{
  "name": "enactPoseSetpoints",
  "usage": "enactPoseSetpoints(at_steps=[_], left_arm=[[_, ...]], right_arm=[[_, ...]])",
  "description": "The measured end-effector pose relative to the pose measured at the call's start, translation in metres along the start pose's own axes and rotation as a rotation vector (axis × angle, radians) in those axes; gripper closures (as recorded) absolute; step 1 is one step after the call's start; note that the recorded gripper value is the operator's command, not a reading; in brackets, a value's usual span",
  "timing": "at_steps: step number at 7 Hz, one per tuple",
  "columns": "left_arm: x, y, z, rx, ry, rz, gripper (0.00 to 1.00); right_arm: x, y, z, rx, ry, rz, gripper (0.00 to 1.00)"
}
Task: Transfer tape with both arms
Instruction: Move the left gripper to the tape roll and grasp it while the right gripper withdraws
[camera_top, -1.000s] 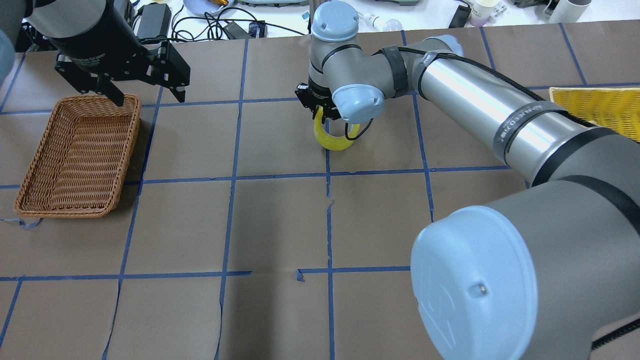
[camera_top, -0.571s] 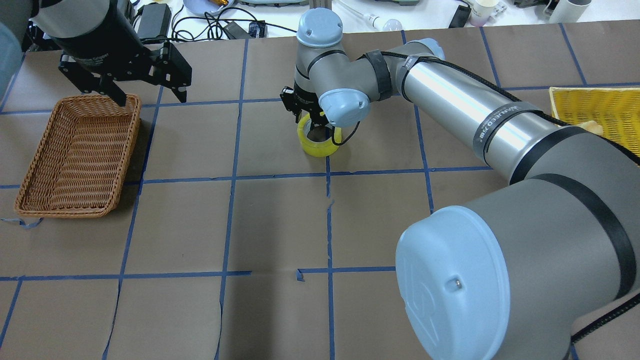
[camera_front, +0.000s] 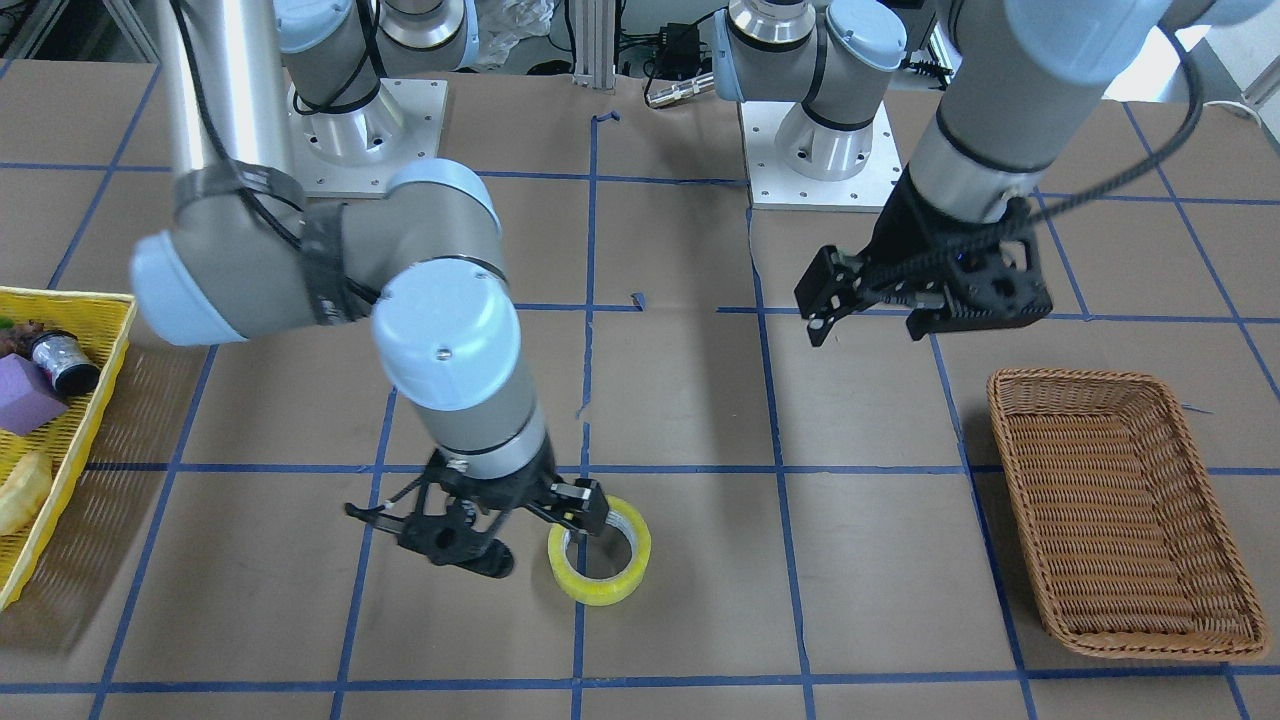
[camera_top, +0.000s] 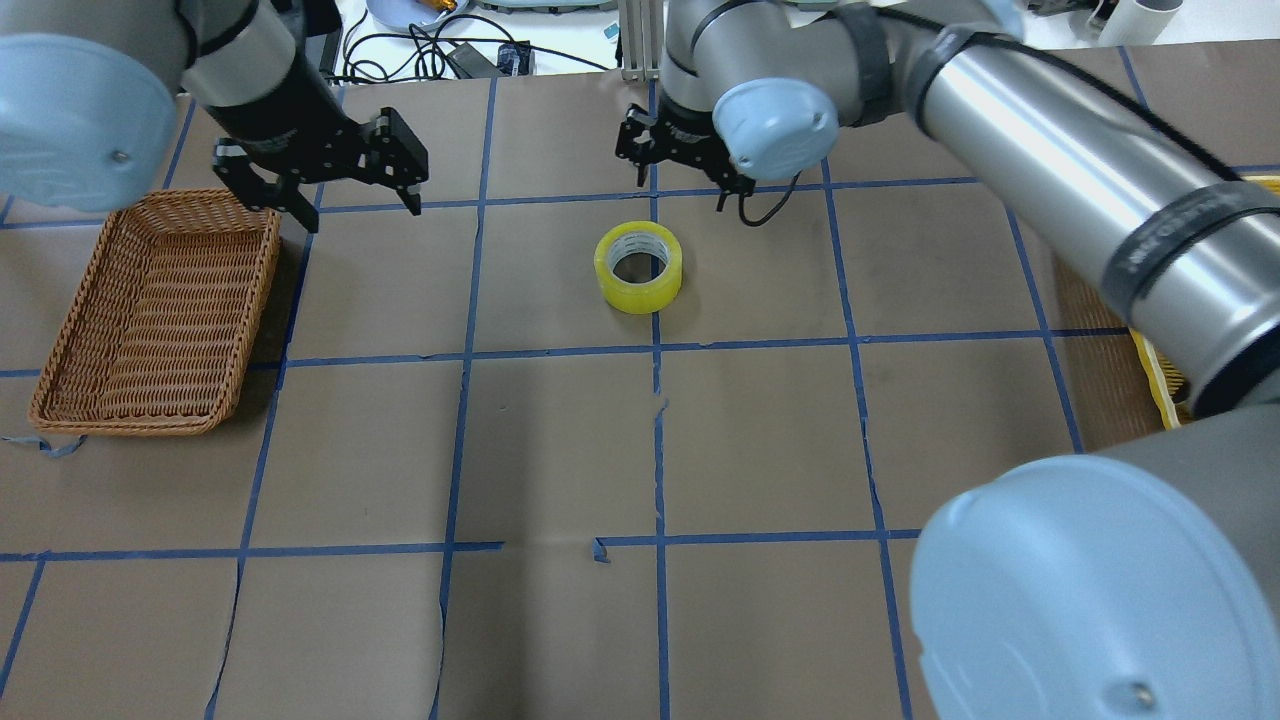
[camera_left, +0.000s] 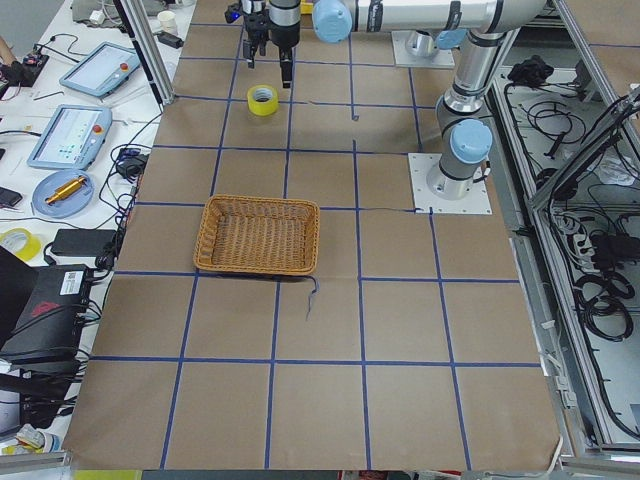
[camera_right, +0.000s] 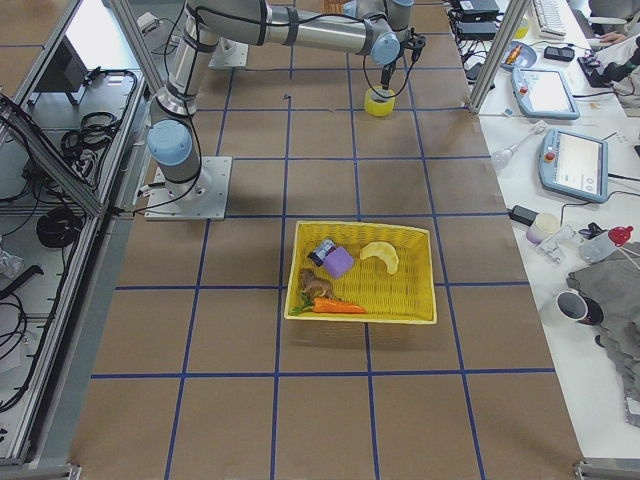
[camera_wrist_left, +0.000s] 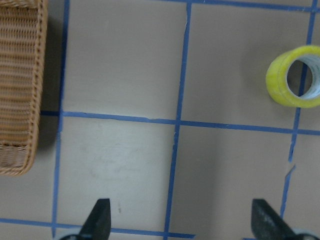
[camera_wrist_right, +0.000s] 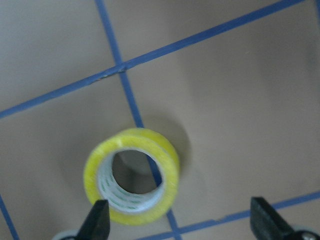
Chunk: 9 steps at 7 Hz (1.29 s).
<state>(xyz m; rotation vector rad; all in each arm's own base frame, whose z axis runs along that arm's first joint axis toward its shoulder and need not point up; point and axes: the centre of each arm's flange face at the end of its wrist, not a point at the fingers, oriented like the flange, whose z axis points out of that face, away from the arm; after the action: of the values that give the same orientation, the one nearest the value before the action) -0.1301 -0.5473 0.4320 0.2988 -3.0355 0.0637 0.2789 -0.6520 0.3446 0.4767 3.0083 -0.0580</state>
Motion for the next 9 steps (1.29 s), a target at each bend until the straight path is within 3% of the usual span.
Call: enactPoseSetpoints(at_steps=[2,4,6,8,9], left_arm=[[0.005,-0.025,0.097,-0.047,0.045,-0.385,0.00],[0.029,-0.048,0.182,-0.061,0.046,-0.712,0.00],[0.080,-0.065,0.212,-0.014,0.097,-0.797,0.00],[0.131,-0.057,0.222,-0.009,0.109,-0.764,0.00],[0.148,-0.047,0.226,-0.015,0.106,-0.758,0.10]], right_arm=[[0.109,0.009,-0.079,-0.047,0.065,-0.121,0.00],[0.163,0.075,-0.135,-0.122,0.140,-0.255,0.00],[0.170,0.095,-0.145,-0.149,0.147,-0.287,0.00],[0.172,0.094,-0.143,-0.164,0.150,-0.282,0.00],[0.172,0.095,-0.145,-0.160,0.149,-0.280,0.00]])
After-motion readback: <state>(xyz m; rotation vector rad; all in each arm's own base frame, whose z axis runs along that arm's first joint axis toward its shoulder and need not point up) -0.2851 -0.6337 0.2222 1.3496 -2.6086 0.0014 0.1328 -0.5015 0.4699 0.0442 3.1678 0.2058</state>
